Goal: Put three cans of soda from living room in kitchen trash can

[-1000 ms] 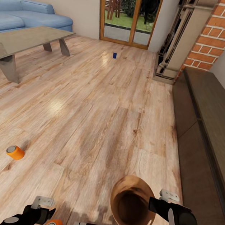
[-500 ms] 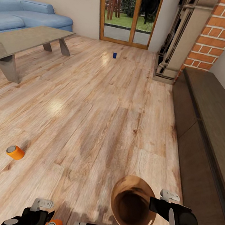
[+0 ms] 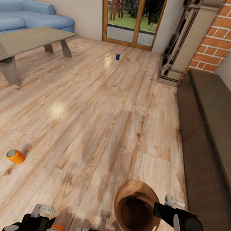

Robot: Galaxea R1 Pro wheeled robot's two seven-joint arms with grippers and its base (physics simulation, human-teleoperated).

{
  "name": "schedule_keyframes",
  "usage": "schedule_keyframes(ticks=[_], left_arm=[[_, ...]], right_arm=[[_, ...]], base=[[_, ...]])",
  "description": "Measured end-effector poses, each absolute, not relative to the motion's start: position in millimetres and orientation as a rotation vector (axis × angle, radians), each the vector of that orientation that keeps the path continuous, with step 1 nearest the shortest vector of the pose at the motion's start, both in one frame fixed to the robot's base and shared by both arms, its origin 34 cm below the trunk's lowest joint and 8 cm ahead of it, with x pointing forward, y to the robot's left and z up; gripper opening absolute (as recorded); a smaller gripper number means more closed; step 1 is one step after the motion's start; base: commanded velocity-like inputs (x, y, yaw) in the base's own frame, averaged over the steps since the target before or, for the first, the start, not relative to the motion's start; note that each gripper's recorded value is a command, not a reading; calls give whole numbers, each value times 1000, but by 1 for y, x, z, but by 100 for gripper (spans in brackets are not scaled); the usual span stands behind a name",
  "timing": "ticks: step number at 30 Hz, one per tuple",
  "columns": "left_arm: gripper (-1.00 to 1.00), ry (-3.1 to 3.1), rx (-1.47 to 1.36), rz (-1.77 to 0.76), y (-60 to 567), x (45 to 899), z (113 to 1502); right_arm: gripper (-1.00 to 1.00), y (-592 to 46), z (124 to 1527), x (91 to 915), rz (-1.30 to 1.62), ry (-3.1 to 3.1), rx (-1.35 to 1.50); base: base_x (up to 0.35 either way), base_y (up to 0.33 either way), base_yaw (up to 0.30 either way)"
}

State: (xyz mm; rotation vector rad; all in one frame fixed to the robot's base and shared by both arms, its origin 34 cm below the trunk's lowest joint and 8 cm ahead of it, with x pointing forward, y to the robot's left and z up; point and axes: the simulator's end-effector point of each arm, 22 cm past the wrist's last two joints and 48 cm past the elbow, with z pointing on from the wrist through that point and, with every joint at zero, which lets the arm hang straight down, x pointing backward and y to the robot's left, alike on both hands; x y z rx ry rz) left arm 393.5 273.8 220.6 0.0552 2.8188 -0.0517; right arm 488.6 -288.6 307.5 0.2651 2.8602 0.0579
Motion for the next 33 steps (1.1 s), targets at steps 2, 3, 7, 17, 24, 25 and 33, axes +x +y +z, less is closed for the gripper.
schedule_keyframes(ticks=[2, 3, 7, 17, 24, 25, 33], left_arm=[[100, 2819, 57, -53, 274, 393, 221], [100, 2820, 58, -54, 274, 393, 221], [100, 2827, 58, -55, 274, 392, 220], [100, 2983, 25, -40, 280, 333, 188], [100, 3014, 21, -39, 281, 318, 180], [100, 3013, 20, -40, 280, 318, 180], [100, 3025, -1, -58, 274, 314, 176]], right_arm=[[-100, -289, 307, 489, 57, 2860, 265], [-100, -289, 307, 489, 56, 2860, 265], [-100, -289, 307, 488, 55, 2860, 265], [-100, -285, 306, 488, 63, 2864, 263], [-100, -282, 306, 488, 74, 2864, 261], [-100, -282, 306, 488, 74, 2864, 261], [-100, -283, 306, 488, 73, 2865, 262]], base=[[0, 0, 0], [0, 0, 0], [0, 0, 0], [0, 0, 0], [0, 0, 0], [0, 0, 0], [0, 0, 0]])
